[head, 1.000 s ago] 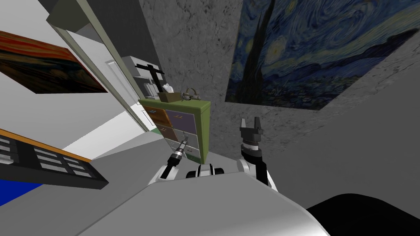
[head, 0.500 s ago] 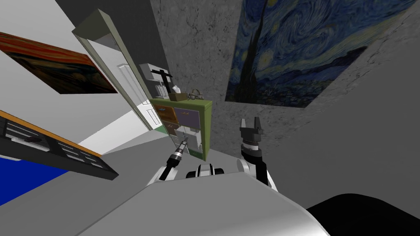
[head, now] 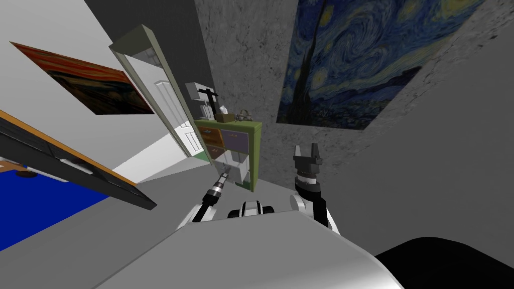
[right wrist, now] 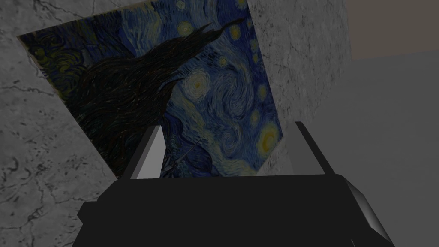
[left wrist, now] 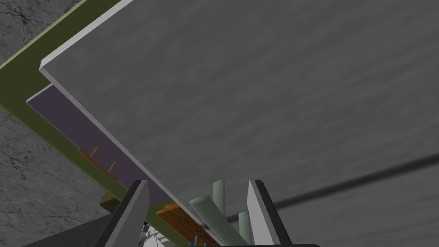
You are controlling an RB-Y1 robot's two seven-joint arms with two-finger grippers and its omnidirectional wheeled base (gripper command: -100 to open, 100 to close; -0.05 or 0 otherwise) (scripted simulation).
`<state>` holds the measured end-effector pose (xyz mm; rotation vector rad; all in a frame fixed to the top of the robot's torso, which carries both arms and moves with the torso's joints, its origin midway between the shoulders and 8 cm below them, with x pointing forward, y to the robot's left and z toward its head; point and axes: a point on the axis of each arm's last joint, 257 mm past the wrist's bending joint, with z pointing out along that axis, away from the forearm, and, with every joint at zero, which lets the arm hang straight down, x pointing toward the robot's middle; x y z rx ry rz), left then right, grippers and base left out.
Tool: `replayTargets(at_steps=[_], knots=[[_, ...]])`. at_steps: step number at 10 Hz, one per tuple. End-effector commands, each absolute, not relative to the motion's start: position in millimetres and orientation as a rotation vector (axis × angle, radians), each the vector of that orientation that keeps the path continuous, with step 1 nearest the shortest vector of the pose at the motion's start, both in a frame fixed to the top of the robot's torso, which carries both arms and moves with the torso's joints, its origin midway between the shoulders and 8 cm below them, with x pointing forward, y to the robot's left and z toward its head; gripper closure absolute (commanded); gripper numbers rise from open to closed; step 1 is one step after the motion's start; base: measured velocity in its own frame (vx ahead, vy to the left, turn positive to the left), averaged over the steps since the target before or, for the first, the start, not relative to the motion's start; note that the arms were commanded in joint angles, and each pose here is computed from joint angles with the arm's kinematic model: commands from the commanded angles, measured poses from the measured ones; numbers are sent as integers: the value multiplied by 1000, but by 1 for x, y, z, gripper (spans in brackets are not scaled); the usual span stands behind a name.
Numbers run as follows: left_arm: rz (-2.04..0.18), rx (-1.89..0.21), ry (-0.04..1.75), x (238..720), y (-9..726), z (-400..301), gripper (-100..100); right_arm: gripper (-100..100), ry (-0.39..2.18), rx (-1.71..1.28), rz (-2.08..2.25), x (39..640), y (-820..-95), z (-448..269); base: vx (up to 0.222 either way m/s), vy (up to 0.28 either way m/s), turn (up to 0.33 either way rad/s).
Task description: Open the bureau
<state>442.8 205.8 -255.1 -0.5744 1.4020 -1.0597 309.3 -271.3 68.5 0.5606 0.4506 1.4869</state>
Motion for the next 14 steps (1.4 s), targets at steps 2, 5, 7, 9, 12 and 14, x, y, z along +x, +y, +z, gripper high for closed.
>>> replayTargets(at_steps=[2, 5, 7, 9, 12, 14], knots=[[-1054, -578, 1403, 452, 212, -234, -100, 0, 451, 561, 1487, 309, -271, 69, 9, -20, -11], [-1051, -579, 1402, 457, 216, -217, -100, 0, 451, 561, 1487, 309, -271, 69, -9, -14, -15], [-1050, -580, 1401, 459, 217, -205, -100, 0, 451, 561, 1487, 309, -271, 69, -27, -10, -13], [-1042, -600, 1424, 457, 218, -219, 0, 0, 451, 561, 1487, 309, -271, 69, -3, -1, -2], [-1035, -610, 1434, 456, 220, -224, 0, 0, 451, 561, 1487, 309, -271, 69, 0, 0, 0], [-1033, -612, 1437, 456, 220, -225, 0, 0, 451, 561, 1487, 309, -271, 69, 0, 0, 0]])
